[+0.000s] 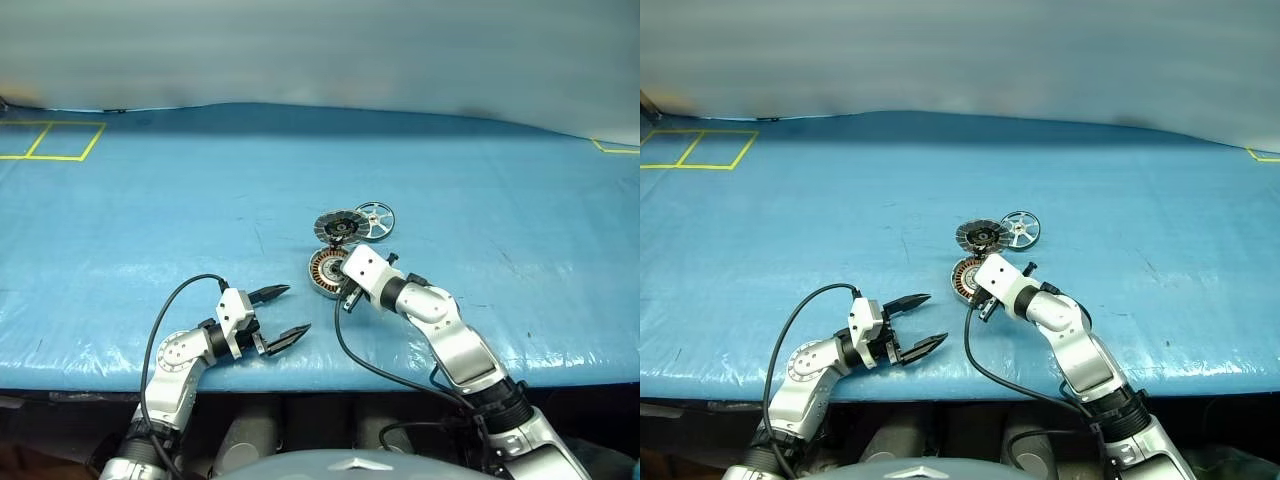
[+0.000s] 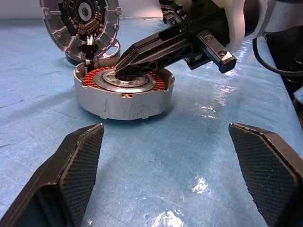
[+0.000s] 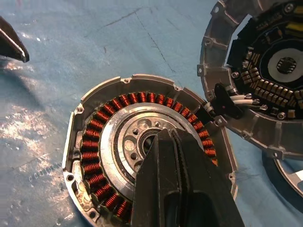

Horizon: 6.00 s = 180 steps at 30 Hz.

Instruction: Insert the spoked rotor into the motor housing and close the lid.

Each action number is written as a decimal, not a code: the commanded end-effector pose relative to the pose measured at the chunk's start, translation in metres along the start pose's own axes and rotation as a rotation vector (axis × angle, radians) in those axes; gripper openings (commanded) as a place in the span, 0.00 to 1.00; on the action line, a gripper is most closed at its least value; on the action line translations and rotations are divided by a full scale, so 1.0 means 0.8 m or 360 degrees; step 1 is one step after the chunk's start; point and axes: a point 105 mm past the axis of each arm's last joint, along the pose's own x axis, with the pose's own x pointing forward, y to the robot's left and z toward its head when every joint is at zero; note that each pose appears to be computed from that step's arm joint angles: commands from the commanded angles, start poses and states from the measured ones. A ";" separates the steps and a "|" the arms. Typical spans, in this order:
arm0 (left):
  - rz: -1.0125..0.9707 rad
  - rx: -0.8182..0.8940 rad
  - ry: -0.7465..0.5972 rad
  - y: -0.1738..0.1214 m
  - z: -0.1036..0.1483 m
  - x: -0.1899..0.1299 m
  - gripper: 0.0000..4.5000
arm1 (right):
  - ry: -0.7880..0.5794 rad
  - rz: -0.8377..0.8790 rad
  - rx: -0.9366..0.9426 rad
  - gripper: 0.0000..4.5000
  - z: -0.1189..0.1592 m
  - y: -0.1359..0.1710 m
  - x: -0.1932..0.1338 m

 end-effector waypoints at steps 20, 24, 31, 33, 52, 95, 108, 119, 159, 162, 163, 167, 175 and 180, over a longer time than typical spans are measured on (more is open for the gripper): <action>0.0044 0.0026 -0.0041 0.008 0.005 -0.001 1.00 | 0.0042 -0.0541 -0.0180 0.33 0.009 -0.137 -0.059; 0.0047 0.0026 -0.0042 0.007 0.004 0.001 1.00 | -0.0041 -0.0501 -0.0185 0.33 0.020 -0.157 -0.031; 0.0078 0.0030 -0.0036 0.006 0.002 -0.001 1.00 | -0.0045 -0.0459 -0.0130 0.33 0.014 -0.171 0.008; 0.0088 0.0030 -0.0034 0.006 0.001 -0.003 1.00 | -0.0019 -0.0441 -0.0124 0.33 0.008 -0.169 0.015; 0.0093 0.0031 -0.0010 0.004 -0.001 -0.005 1.00 | 0.0115 -0.0409 -0.0069 0.33 -0.034 -0.153 0.022; -0.0329 0.0155 0.0094 0.006 0.111 -0.032 1.00 | -0.0068 -0.0388 0.0321 0.33 -0.046 -0.116 -0.060; -0.0298 0.0520 0.0688 0.078 0.124 -0.022 1.00 | -0.0053 0.0153 0.0422 0.33 -0.029 -0.009 -0.124; -0.0721 0.1139 0.1371 0.114 0.143 0.004 1.00 | 0.0064 0.0279 0.0402 0.33 -0.029 0.006 -0.126; -0.0759 0.1552 0.1806 0.147 0.121 0.046 0.72 | 0.0202 0.0309 0.0266 0.34 -0.034 -0.006 -0.122; -0.0767 0.1554 0.1834 0.149 0.113 0.045 0.72 | 0.0194 0.0305 0.0267 0.34 -0.033 -0.006 -0.120; -0.0767 0.1562 0.1839 0.150 0.110 0.045 0.72 | 0.0192 0.0303 0.0266 0.34 -0.032 -0.006 -0.120; -0.0769 0.1544 0.1839 0.153 0.099 0.048 0.72 | 0.0180 0.0292 0.0260 0.34 -0.031 -0.006 -0.119; -0.0784 0.1528 0.1832 0.155 0.084 0.052 0.72 | 0.0177 0.0275 0.0255 0.34 -0.031 -0.005 -0.117; -0.0779 0.1540 0.1829 0.158 0.075 0.051 0.45 | 0.0165 0.0264 0.0260 0.34 -0.030 -0.005 -0.116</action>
